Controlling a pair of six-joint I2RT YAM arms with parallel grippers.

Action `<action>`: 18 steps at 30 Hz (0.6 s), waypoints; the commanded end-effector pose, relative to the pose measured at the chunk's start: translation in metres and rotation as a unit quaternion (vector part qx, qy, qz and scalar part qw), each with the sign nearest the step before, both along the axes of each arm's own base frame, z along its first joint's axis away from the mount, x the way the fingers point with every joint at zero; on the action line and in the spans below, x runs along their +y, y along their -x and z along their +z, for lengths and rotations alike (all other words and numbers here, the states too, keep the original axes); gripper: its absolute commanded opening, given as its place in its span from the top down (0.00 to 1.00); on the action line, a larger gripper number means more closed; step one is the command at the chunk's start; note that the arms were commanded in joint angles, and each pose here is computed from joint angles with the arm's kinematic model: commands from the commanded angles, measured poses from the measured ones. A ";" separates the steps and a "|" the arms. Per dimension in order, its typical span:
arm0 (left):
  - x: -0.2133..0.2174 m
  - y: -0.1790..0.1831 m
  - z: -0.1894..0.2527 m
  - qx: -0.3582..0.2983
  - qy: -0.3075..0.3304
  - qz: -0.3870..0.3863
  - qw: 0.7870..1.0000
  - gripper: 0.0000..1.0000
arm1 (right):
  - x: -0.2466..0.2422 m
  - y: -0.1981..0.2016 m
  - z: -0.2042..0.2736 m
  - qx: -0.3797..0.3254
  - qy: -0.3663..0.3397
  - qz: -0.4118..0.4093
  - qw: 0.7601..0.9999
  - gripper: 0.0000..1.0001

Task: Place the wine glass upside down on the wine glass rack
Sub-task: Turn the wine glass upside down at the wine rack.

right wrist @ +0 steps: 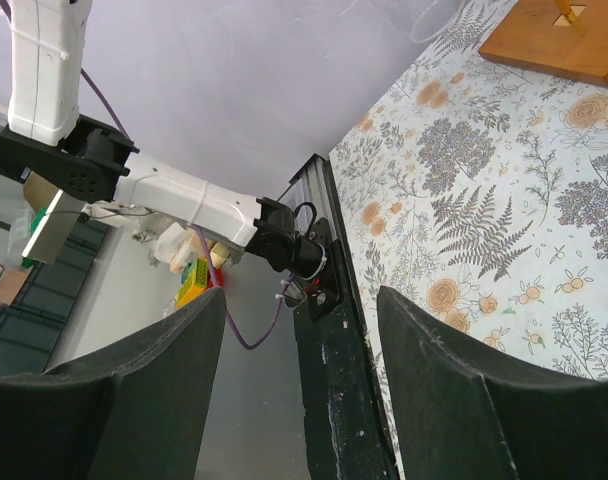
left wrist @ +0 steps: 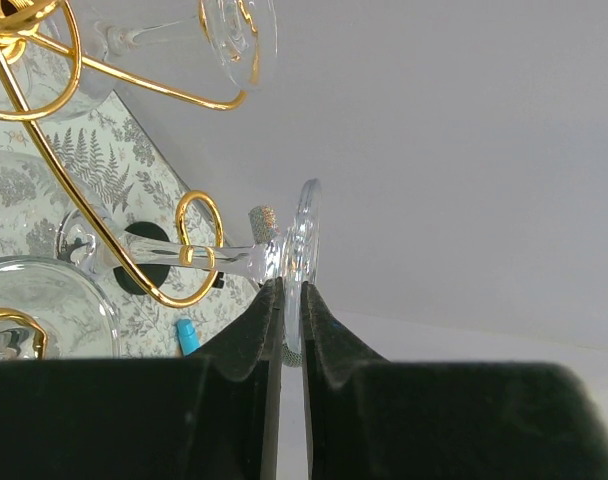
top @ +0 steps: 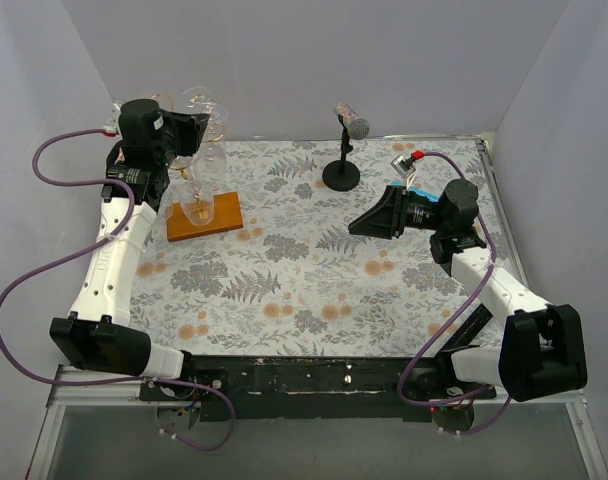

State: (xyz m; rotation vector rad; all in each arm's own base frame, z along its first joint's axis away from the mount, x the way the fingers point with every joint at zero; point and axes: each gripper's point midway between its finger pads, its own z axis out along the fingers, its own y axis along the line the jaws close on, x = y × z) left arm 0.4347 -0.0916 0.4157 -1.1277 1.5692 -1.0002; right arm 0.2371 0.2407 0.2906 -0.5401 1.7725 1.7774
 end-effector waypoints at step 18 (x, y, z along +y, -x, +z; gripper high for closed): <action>-0.027 0.018 0.050 -0.059 0.124 -0.039 0.990 1.00 | 0.000 -0.005 0.010 -0.034 -0.004 -0.008 0.999 0.30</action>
